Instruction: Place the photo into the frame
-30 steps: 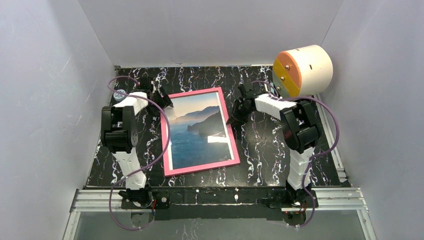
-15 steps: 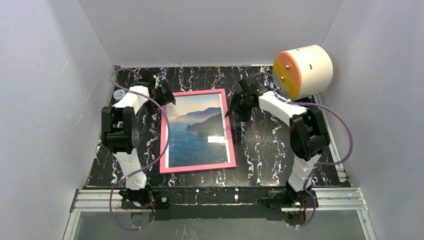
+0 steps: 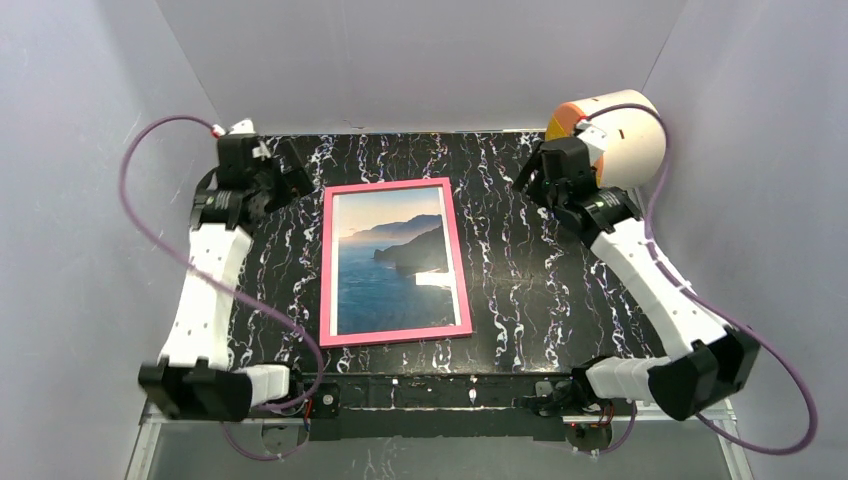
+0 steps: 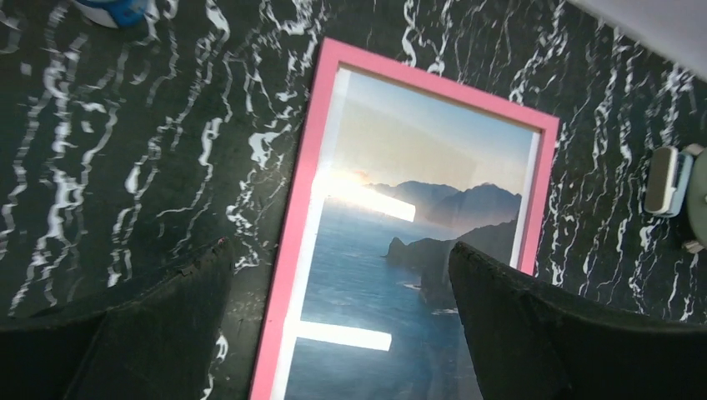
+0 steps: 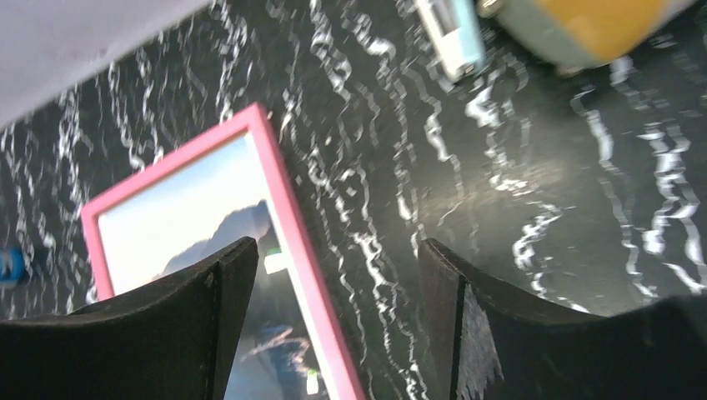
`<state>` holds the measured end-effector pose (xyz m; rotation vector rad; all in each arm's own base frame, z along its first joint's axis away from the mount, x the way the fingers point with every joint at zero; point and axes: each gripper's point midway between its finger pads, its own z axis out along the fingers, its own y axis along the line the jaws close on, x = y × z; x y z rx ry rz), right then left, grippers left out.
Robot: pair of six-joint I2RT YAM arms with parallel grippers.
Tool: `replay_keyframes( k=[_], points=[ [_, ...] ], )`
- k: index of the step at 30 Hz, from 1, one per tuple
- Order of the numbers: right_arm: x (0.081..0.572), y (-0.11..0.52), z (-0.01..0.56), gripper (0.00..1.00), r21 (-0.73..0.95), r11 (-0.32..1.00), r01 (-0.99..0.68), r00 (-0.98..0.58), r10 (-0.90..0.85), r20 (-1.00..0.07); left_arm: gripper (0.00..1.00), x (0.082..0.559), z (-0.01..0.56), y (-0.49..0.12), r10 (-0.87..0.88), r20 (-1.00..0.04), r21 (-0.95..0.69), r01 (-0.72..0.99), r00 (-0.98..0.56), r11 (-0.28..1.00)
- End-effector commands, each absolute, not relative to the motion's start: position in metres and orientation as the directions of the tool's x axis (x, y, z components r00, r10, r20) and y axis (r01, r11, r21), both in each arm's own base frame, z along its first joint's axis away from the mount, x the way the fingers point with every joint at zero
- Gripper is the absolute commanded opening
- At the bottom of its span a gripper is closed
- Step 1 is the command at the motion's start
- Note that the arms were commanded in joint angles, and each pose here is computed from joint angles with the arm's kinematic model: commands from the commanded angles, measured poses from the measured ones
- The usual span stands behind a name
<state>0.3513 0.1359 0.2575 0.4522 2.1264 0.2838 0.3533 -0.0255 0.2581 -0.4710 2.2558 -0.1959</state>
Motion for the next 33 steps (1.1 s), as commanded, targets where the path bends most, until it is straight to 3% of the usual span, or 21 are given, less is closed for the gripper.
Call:
replay_keyframes(
  k=[1, 4, 8, 20, 33],
  points=[
    [0.337, 0.079, 0.288, 0.80, 0.285, 0.884, 0.370, -0.346, 0.415, -0.841, 0.98, 0.301, 0.296, 0.001, -0.335, -0.794, -0.204, -0.296, -0.508, 0.933],
    [0.319, 0.064, 0.304, 0.83, 0.298, 0.869, 0.394, -0.301, 0.429, -0.852, 0.98, 0.278, 0.318, 0.007, -0.330, -0.834, -0.212, -0.296, -0.443, 0.932],
    [0.298, 0.054, 0.309, 0.98, 0.323, 0.859, 0.399, -0.287, 0.451, -0.845, 0.98, 0.245, 0.333, 0.014, -0.327, -0.854, -0.206, -0.313, -0.405, 0.927],
    [0.244, 0.052, 0.303, 0.99, 0.322, 0.893, 0.314, -0.411, 0.434, -0.802, 0.98, 0.161, 0.347, 0.021, -0.375, -0.848, -0.238, -0.363, -0.375, 0.901],
    [0.219, 0.054, 0.315, 0.99, 0.345, 0.907, 0.241, -0.447, 0.419, -0.790, 0.98, 0.142, 0.363, 0.026, -0.377, -0.871, -0.256, -0.364, -0.316, 0.896]
  ],
)
